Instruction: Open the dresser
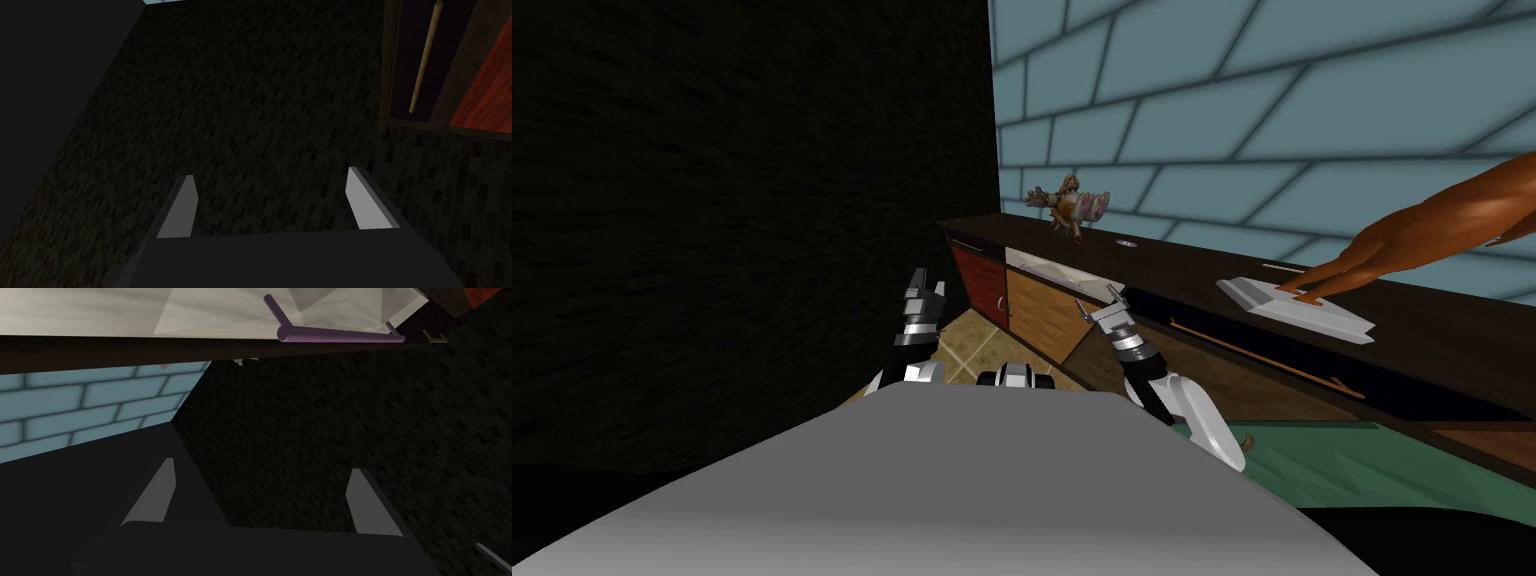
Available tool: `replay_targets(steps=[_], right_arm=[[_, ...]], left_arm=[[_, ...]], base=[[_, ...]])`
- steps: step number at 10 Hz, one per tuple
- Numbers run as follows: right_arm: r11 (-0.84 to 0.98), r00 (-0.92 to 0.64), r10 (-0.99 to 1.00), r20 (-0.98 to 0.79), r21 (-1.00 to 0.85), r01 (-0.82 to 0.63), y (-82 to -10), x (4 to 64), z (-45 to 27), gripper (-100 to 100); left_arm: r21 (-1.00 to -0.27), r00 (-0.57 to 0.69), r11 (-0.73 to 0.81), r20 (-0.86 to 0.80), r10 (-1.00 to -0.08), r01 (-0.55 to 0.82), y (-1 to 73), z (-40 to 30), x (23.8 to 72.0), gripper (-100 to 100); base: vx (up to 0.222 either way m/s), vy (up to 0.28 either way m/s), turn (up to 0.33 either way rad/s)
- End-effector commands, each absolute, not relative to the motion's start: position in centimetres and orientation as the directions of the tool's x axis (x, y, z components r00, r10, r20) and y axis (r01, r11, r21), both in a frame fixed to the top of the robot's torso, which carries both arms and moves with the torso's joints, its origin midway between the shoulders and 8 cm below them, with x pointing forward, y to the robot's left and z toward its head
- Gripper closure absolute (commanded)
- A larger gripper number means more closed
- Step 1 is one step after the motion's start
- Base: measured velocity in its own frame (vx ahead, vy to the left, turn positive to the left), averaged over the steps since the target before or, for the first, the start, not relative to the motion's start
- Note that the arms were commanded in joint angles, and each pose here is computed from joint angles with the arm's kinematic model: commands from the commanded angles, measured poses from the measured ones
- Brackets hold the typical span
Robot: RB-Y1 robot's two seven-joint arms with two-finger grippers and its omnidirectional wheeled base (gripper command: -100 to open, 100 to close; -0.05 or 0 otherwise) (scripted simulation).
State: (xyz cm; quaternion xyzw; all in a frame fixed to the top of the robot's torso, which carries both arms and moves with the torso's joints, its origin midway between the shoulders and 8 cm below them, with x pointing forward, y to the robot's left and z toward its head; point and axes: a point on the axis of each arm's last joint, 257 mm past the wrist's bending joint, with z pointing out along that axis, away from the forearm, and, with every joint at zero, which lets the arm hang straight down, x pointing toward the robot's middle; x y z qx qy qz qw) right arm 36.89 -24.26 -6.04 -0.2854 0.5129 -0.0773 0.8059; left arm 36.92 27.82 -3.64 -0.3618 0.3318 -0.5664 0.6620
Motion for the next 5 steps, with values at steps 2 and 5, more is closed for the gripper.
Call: replay_targets(steps=[2, 5], right_arm=[[0.709, 0.437, -0.59, -0.679, -0.694, -0.121, -25.3, 37.5, -7.8, -100], [0.599, 0.415, -0.702, -0.578, -0.795, -0.094, -26.1, 38.0, -9.1, -100]], left_arm=[[-0.855, 0.138, 0.097, -0.03, -0.99, 0.51, 27.8, -3.6, 36.9, 0], [-0.855, 0.138, 0.097, -0.03, -0.99, 0.51, 27.8, -3.6, 36.9, 0]], base=[[0.051, 0.061, -0.074], [0.044, 0.049, -0.047]])
